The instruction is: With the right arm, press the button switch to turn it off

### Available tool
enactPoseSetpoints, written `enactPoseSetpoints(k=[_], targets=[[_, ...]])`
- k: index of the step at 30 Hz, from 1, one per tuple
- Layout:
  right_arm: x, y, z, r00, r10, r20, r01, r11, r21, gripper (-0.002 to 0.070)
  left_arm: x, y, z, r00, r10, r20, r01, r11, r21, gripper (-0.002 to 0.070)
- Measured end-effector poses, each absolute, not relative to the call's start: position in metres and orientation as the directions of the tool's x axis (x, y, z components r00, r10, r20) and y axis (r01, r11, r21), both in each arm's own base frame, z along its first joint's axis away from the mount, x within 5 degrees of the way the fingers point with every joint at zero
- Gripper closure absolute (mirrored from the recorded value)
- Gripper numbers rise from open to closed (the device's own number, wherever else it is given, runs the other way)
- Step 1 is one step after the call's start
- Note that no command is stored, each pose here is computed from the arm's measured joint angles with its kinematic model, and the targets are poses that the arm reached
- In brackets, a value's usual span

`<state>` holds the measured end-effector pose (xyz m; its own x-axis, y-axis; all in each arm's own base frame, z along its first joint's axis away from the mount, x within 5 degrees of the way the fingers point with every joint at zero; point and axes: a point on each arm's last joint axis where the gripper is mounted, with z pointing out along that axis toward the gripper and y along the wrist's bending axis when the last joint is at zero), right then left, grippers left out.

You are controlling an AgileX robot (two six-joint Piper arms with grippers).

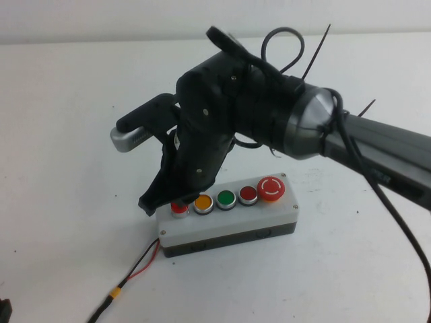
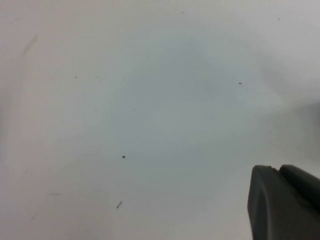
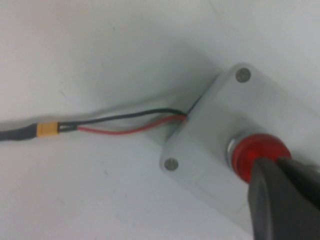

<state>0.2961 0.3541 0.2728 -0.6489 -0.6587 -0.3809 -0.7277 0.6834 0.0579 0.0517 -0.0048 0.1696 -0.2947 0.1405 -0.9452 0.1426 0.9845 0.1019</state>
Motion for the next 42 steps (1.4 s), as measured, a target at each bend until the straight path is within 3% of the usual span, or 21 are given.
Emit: enactPoseSetpoints(k=[5,12,17,27,36,42], targets=[[0.279,0.334,0.317,-0.621,-0.676,-0.397,-0.749,0.662,0.045,0.0692,0.052,-0.005,0.170,-0.295,0.140,-0.945,0.143,0.985,0.102,0.0677],[0.244,0.293,0.389,-0.561,-0.643,-0.521,-0.767,0.640,0.035,0.0692,0.052,-0.005,0.170,-0.295,0.140,-0.945,0.143,0.985,0.102,0.0677],[0.207,0.249,0.410,-0.563,-0.626,-0.540,-0.761,0.648,0.042,0.0692,0.052,-0.005,0.170,-0.295,0.140,-0.945,0.143,0.985,0.102,0.0677],[0.133,0.158,0.394,-0.628,-0.588,-0.510,-0.707,0.705,0.056,0.0693,0.052,-0.005,0.170,-0.295,0.140,-0.945,0.143,0.985,0.102,0.0677],[0.121,0.129,0.358,-0.653,-0.596,-0.467,-0.661,0.749,-0.031,0.0693,0.052,-0.005,0.170,-0.295,0.140,-0.945,0.143,0.985,0.102,0.0677],[0.133,0.114,0.323,-0.604,-0.469,-0.645,-0.593,0.805,-0.029,0.0693,0.052,-0.005,0.170,-0.295,0.140,-0.945,0.143,0.985,0.102,0.0677]])
